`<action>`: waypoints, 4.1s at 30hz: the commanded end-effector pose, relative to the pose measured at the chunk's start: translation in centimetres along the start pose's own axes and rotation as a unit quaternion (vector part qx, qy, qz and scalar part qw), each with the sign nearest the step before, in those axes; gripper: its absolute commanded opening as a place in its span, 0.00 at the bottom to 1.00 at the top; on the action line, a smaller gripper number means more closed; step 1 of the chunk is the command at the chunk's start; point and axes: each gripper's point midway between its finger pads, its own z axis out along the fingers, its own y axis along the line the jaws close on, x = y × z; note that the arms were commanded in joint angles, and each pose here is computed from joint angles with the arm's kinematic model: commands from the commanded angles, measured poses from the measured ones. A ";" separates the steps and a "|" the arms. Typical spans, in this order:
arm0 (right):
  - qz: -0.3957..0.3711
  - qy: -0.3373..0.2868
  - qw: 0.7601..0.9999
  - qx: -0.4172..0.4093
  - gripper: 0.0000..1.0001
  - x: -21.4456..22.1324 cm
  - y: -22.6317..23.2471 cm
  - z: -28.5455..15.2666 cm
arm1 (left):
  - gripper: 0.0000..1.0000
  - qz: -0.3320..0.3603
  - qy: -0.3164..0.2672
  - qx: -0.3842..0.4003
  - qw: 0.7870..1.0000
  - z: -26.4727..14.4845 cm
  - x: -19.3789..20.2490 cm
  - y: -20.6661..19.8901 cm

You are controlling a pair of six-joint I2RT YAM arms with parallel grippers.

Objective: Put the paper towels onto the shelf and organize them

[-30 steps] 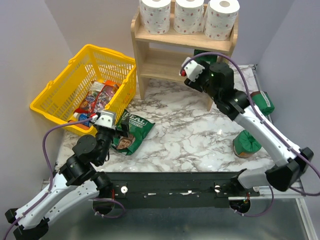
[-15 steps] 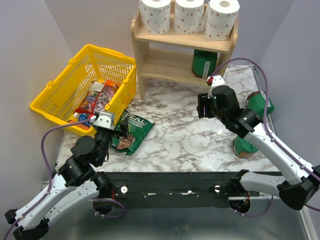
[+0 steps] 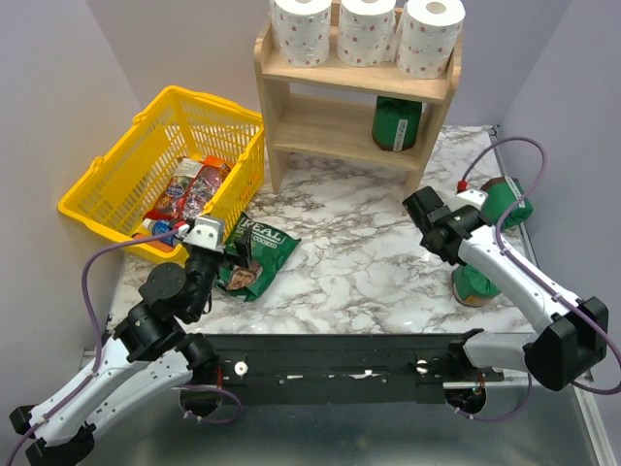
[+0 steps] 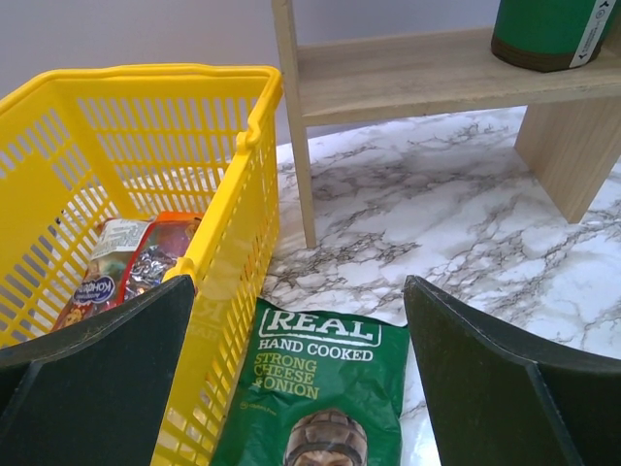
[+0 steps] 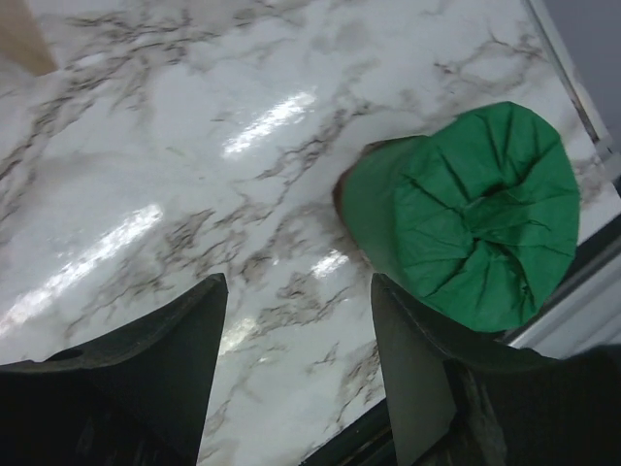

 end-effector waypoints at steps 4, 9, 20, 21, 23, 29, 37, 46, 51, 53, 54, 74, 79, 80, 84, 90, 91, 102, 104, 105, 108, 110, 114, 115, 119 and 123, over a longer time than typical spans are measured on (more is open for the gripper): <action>0.079 -0.017 0.989 0.120 0.72 0.0 -6.4 3.0 | 0.99 0.008 0.020 0.014 1.000 0.7 1.2 -1.0; 0.110 -0.006 0.987 0.120 0.75 -0.4 -8.3 5.0 | 0.99 0.016 0.032 0.020 0.999 1.2 1.9 -1.6; 0.121 -0.024 0.990 0.063 0.77 -1.3 -7.0 4.9 | 0.99 0.033 0.054 0.014 0.998 1.8 3.1 -1.8; 0.123 -0.027 0.990 0.064 0.77 -1.5 -7.1 4.8 | 0.99 0.033 0.052 0.014 0.998 1.8 3.0 -1.8; 0.122 -0.038 0.990 0.066 0.77 -2.2 -7.3 4.5 | 0.99 0.037 0.054 0.013 0.998 1.9 3.2 -1.8; 0.127 -0.020 0.991 0.044 0.78 -1.2 -6.6 4.5 | 0.99 0.055 0.074 0.014 0.996 2.6 4.6 -2.2; 0.110 0.013 0.991 0.074 0.82 1.4 -6.2 6.8 | 0.99 0.079 0.100 0.022 0.992 3.5 5.9 -3.0; 0.076 0.019 0.993 0.090 0.74 1.9 -5.9 8.6 | 0.99 0.071 0.093 0.036 0.993 3.1 5.4 -3.3; 0.069 0.025 0.994 0.085 0.60 1.8 -5.2 9.1 | 0.99 0.062 0.087 0.049 0.993 3.0 5.0 -3.7; 0.053 0.025 0.996 0.068 0.57 1.6 -4.7 9.2 | 0.99 0.060 0.084 0.049 0.993 2.9 4.8 -3.7; 0.045 0.028 0.997 0.056 0.56 1.8 -4.4 9.2 | 0.99 0.058 0.082 0.048 0.994 2.9 4.7 -3.6; -0.317 -0.081 0.846 -0.420 0.59 -0.2 16.0 -5.7 | 0.99 0.050 0.064 0.019 0.997 2.0 3.2 -1.9; -0.241 -0.079 0.928 -0.271 0.67 -3.4 12.7 -3.9 | 0.99 0.042 0.057 0.016 0.997 1.7 2.9 -1.7; -0.236 -0.081 0.936 -0.250 0.70 -3.6 11.9 -3.6 | 0.99 0.042 0.055 0.017 0.997 1.8 2.8 -1.7; -0.223 -0.065 0.950 -0.209 0.81 -2.3 9.5 -1.9 | 0.99 0.040 0.055 0.023 0.997 1.7 2.7 -1.9; -0.206 -0.050 0.961 -0.176 0.87 -1.4 7.3 0.7 | 0.99 0.039 0.054 0.024 0.997 1.7 2.7 -1.9; -0.204 -0.054 0.962 -0.174 0.89 -1.6 7.2 0.8 | 0.99 0.039 0.054 0.024 0.997 1.7 2.7 -1.9; -0.172 -0.043 0.970 -0.168 0.97 -1.9 6.3 2.0 | 0.99 0.041 0.058 0.021 0.997 1.7 2.9 -1.9; -0.171 -0.036 0.971 -0.166 0.97 -1.4 6.3 2.3 | 0.99 0.041 0.057 0.022 0.997 1.7 2.9 -1.9; -0.171 -0.032 0.971 -0.163 0.97 -1.2 6.3 2.5 | 0.99 0.042 0.058 0.022 0.997 1.8 3.0 -1.9; -0.166 -0.012 0.974 -0.151 0.98 0.0 6.0 3.5 | 0.99 0.043 0.061 0.025 0.997 1.9 3.1 -2.1; -0.166 0.000 0.974 -0.153 0.98 0.9 6.3 4.2 | 0.99 0.045 0.062 0.025 0.997 1.9 3.1 -2.1; -0.168 0.010 0.974 -0.153 0.98 1.9 6.7 5.1 | 0.99 0.044 0.062 0.025 0.997 1.9 3.2 -2.1; -0.167 0.008 0.974 -0.153 0.97 2.0 6.7 5.3 | 0.99 0.043 0.061 0.025 0.997 1.9 3.2 -2.2; -0.180 0.010 0.972 -0.152 0.92 2.6 7.0 6.0 | 0.99 0.044 0.063 0.027 0.997 1.9 3.3 -2.2; -0.197 0.007 0.968 -0.155 0.77 2.8 7.0 6.2 | 0.99 0.043 0.062 0.027 0.997 1.9 3.2 -2.2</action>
